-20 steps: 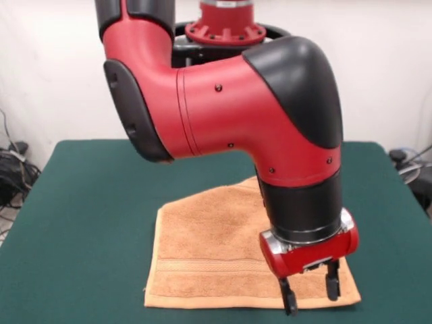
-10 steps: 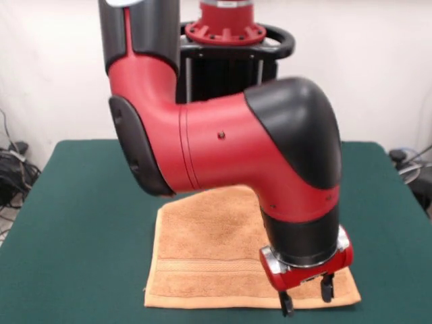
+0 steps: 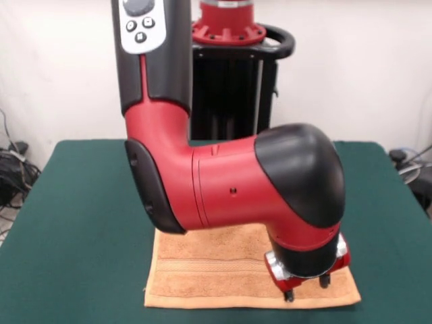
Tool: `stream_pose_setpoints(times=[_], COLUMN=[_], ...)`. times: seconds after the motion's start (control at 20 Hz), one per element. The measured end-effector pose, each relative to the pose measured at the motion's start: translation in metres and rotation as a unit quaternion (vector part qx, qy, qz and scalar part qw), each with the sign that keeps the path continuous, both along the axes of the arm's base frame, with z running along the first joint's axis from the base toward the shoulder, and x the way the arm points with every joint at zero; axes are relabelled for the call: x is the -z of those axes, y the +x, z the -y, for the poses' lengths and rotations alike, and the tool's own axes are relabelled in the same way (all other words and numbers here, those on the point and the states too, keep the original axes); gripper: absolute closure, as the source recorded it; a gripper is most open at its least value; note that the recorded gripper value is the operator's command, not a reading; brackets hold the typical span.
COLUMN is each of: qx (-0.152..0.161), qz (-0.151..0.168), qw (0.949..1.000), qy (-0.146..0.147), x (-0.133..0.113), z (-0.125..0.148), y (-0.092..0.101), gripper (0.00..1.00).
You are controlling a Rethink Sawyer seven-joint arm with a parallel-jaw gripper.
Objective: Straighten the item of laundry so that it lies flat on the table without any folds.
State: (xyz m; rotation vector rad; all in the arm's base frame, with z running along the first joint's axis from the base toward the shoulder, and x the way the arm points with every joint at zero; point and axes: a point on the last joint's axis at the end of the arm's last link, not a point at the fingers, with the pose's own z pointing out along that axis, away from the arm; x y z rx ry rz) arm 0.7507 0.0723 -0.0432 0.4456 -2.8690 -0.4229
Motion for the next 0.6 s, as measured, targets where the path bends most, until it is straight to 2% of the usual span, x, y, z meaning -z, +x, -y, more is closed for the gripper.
stream_pose_setpoints(times=[0.25,0.6], qx=[0.004,0.007], qz=[-0.006,0.000], qw=[1.0000,1.0000], qy=[0.002,0.002], x=[0.0117,0.0102], z=[0.0018,0.0056], y=[-0.0019,-0.0019], gripper=[0.00,0.00])
